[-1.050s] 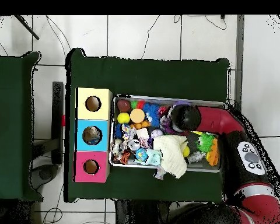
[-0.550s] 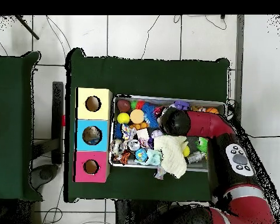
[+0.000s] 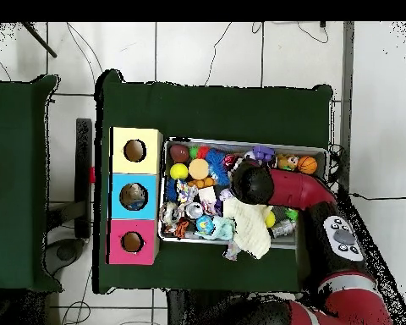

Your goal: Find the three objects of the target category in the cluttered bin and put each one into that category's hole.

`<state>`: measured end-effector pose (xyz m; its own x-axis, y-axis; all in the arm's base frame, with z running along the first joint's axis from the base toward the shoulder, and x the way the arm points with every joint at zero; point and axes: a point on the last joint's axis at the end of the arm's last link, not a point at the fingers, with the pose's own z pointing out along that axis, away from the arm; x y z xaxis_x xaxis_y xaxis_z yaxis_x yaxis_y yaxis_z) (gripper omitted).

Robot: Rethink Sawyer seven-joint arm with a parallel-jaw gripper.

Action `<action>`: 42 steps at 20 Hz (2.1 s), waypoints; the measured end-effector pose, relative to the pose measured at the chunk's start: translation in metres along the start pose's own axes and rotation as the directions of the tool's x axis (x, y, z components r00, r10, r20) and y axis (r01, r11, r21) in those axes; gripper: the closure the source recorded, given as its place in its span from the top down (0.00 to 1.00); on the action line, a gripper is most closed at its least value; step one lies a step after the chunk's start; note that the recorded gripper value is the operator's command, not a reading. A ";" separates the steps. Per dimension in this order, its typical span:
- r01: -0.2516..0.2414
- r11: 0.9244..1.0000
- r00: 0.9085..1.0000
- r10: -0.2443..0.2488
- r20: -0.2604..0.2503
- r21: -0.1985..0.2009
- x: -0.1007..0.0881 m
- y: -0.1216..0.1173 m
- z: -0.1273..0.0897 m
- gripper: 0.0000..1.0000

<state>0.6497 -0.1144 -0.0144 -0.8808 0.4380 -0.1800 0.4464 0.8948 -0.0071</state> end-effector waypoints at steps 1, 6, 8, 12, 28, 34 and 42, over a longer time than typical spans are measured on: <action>-0.005 1.000 1.000 0.005 0.002 -0.001 0.000 0.001 0.000 1.00; -0.044 0.999 0.999 0.044 0.017 -0.004 0.001 0.010 -0.004 1.00; -0.044 0.999 0.998 0.044 0.037 0.003 0.002 0.015 -0.006 1.00; -0.036 0.999 0.998 0.035 0.056 0.007 0.005 0.017 -0.006 1.00; -0.080 0.997 0.996 0.080 0.047 0.009 0.006 0.008 -0.006 1.00; -0.101 0.995 0.994 0.101 0.029 0.017 0.012 -0.007 -0.003 1.00; -0.165 0.985 0.985 0.167 -0.044 0.039 0.041 -0.048 0.005 1.00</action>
<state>0.5931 -0.1404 -0.0259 -0.8000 0.5846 -0.1352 0.5917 0.8060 -0.0154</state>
